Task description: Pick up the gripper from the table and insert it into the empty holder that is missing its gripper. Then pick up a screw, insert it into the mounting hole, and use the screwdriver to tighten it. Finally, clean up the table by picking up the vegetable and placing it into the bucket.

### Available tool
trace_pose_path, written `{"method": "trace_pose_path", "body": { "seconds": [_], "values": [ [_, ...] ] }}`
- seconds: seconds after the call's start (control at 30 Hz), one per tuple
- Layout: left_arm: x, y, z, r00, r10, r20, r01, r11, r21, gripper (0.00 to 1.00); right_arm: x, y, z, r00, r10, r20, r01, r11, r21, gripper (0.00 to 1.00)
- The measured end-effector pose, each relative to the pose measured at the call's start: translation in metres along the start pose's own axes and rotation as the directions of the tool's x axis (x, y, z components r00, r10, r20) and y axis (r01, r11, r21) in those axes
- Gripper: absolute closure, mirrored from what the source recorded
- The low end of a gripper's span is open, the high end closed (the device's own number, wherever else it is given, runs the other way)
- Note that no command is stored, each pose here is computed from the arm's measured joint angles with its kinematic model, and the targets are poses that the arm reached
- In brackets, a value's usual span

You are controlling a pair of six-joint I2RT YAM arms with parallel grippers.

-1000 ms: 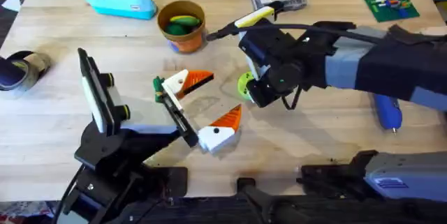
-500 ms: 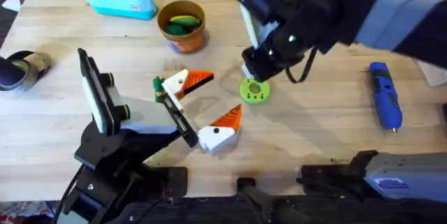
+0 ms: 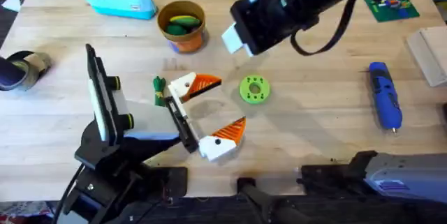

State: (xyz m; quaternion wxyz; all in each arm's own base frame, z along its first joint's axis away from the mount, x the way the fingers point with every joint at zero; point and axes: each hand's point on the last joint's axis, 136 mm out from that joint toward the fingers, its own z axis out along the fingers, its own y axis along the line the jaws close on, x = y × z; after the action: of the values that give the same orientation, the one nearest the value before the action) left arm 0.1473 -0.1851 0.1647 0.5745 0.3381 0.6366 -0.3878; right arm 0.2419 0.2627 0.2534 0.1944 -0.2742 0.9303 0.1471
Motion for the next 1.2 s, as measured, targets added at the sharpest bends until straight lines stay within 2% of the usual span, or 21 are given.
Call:
{"method": "trace_pose_path", "body": {
  "seconds": [0.27,0.6,0.87,1.2],
  "values": [
    [0.000,-0.004,0.000,1.000,0.011,-0.002,-0.011,1.000,0.024,0.014,0.004,0.044,0.001,0.996,-0.086,0.014,0.086,0.993,-0.082,0.995],
    [0.001,-0.005,0.000,1.000,0.011,-0.003,-0.011,1.000,0.028,0.014,0.003,0.079,0.021,0.987,-0.145,-0.066,0.137,0.984,-0.112,0.995],
    [0.001,-0.005,0.000,1.000,0.011,-0.003,-0.011,1.000,0.028,0.013,0.012,0.093,0.033,0.977,-0.186,-0.105,0.173,0.977,-0.122,0.995],
    [0.001,-0.005,0.000,1.000,0.011,-0.003,-0.011,1.000,0.028,0.014,0.013,0.094,0.038,0.973,-0.198,-0.116,0.184,0.976,-0.120,0.995]
  ]
}}
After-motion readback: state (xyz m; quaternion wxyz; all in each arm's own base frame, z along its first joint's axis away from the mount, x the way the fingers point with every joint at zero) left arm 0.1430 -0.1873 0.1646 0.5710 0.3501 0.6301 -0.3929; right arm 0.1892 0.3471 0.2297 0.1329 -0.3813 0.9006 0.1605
